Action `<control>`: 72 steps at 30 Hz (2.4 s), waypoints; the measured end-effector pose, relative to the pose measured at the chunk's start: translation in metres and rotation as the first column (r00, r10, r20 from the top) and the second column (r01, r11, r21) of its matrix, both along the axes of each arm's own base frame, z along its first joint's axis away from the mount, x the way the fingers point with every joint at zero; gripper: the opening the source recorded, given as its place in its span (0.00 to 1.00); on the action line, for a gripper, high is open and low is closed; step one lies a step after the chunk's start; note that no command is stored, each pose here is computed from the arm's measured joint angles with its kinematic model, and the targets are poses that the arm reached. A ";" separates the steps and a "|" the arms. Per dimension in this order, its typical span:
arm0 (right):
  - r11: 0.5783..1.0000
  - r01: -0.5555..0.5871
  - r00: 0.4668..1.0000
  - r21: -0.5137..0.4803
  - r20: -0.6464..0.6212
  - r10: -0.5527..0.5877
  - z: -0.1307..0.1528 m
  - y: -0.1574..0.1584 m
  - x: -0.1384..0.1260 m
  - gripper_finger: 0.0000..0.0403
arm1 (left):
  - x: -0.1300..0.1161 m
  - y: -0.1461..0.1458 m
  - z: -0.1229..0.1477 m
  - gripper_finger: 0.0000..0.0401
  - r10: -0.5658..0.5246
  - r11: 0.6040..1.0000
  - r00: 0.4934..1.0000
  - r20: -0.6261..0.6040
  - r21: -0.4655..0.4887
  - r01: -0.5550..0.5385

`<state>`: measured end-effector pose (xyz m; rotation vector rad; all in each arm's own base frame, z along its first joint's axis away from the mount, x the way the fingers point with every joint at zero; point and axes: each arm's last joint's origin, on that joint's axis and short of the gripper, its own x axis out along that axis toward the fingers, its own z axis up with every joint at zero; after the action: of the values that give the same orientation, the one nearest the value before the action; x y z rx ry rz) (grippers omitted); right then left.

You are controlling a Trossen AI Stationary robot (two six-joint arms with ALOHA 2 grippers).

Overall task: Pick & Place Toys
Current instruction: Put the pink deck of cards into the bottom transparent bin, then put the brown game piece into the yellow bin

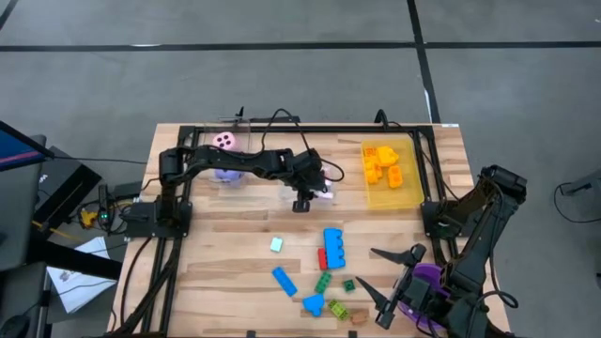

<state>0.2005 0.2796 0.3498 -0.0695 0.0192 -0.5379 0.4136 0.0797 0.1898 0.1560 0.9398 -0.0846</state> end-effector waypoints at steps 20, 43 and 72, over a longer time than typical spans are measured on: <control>0.997 -0.009 0.999 -0.079 -0.047 0.006 -0.003 0.001 -0.002 0.79 | -0.081 -0.034 0.152 0.38 -0.116 0.993 0.897 0.426 0.023 0.117; 0.976 -0.022 0.992 -0.218 -0.130 -0.007 0.009 0.001 -0.003 0.79 | -0.216 -0.149 0.120 0.39 -0.187 0.958 0.401 0.897 0.076 0.275; 0.892 -0.405 0.906 -0.203 -0.224 0.360 -0.007 0.010 -0.017 0.79 | -0.210 -0.160 0.111 0.39 -0.162 0.984 0.458 0.874 0.109 0.142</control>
<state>0.1832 0.2899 0.3427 -0.3584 0.1145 -0.1309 0.2035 -0.0802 0.3004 0.2696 -0.1524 -0.1422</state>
